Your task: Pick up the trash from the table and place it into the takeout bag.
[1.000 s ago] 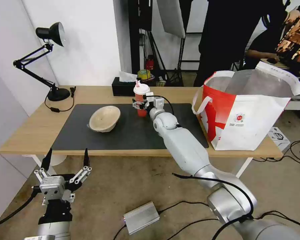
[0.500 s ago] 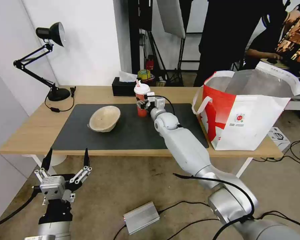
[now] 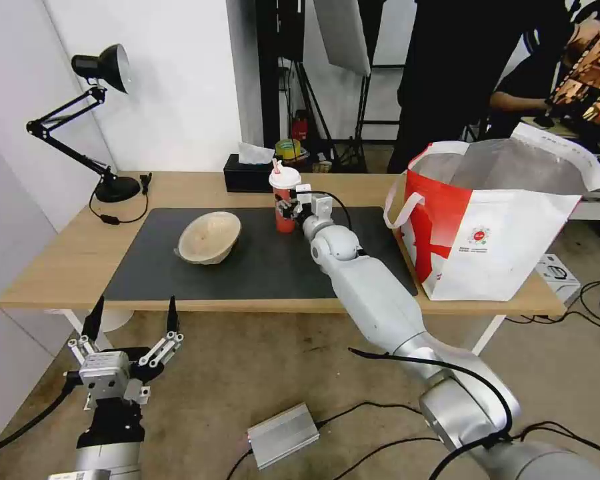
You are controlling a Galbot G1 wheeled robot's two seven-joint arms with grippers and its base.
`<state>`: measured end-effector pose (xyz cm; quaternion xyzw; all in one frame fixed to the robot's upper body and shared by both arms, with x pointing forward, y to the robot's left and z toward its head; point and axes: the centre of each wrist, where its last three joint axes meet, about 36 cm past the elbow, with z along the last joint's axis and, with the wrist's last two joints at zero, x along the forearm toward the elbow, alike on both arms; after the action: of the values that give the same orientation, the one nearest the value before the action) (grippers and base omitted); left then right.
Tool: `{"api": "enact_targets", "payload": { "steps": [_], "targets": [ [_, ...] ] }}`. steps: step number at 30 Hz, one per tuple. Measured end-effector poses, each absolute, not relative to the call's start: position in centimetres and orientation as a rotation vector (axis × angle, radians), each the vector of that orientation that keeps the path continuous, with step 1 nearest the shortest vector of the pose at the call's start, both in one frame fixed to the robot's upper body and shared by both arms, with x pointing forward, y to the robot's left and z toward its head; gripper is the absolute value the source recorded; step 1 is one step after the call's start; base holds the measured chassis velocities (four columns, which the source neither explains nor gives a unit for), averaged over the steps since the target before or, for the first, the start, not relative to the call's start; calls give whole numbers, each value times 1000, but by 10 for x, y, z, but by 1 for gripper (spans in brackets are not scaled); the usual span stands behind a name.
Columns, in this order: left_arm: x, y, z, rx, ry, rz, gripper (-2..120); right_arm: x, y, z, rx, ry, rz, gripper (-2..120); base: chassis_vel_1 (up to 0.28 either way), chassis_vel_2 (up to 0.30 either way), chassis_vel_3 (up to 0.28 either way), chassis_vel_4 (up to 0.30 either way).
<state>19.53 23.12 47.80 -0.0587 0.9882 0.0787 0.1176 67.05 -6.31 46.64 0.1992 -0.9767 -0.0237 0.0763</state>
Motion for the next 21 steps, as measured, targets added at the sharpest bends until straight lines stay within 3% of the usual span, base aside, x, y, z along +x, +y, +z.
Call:
{"api": "enact_targets", "payload": {
  "steps": [21],
  "targets": [
    [198,232,477,-170,2888,228,100,654,-70,484,612,-2941,-102,57,0,0,0,0]
  ]
}}
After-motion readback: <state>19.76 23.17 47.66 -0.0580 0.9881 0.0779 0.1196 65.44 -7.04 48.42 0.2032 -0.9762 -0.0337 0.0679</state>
